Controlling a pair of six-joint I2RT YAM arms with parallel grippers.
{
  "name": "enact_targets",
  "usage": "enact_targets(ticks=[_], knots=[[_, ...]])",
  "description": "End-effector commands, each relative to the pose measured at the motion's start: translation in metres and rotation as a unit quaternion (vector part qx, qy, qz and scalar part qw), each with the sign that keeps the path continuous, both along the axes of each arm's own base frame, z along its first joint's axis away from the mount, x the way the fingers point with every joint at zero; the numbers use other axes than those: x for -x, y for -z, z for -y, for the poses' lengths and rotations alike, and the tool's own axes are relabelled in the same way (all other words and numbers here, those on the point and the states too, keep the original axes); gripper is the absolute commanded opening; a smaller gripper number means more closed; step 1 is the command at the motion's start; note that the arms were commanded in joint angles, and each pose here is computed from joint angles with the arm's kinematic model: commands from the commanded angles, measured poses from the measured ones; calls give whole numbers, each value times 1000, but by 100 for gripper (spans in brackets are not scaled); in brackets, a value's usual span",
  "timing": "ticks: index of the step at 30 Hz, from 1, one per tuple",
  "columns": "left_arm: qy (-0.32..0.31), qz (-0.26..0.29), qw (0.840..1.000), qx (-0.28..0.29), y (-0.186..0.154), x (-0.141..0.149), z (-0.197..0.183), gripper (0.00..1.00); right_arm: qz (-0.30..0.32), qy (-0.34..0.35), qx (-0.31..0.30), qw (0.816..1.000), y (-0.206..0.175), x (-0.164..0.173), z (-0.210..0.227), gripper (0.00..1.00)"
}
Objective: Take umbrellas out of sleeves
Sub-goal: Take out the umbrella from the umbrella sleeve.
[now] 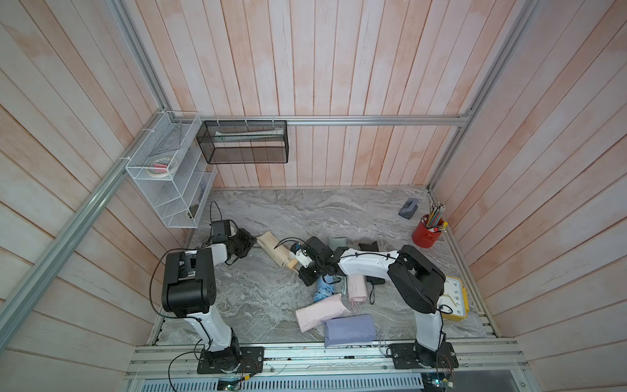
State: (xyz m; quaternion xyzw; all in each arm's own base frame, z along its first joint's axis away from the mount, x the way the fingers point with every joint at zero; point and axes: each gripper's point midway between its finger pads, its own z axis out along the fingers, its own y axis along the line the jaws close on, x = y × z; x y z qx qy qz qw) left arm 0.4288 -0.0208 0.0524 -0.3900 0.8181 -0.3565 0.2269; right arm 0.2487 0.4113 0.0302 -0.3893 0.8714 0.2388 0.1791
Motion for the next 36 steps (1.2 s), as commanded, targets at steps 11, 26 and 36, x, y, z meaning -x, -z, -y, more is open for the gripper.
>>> enact_targets(ticks=[11, 26, 36], knots=[[-14, 57, 998, -27, -37, -18, -23, 0, -14, 5, 21, 1000, 4, 16, 17, 0], [43, 98, 983, -149, -84, -34, -16, 53, -11, 6, 15, 1000, 3, 13, 11, 0], [130, 39, 962, -236, -51, -52, 16, 53, -9, 7, 13, 1000, 1, 11, 10, 0]])
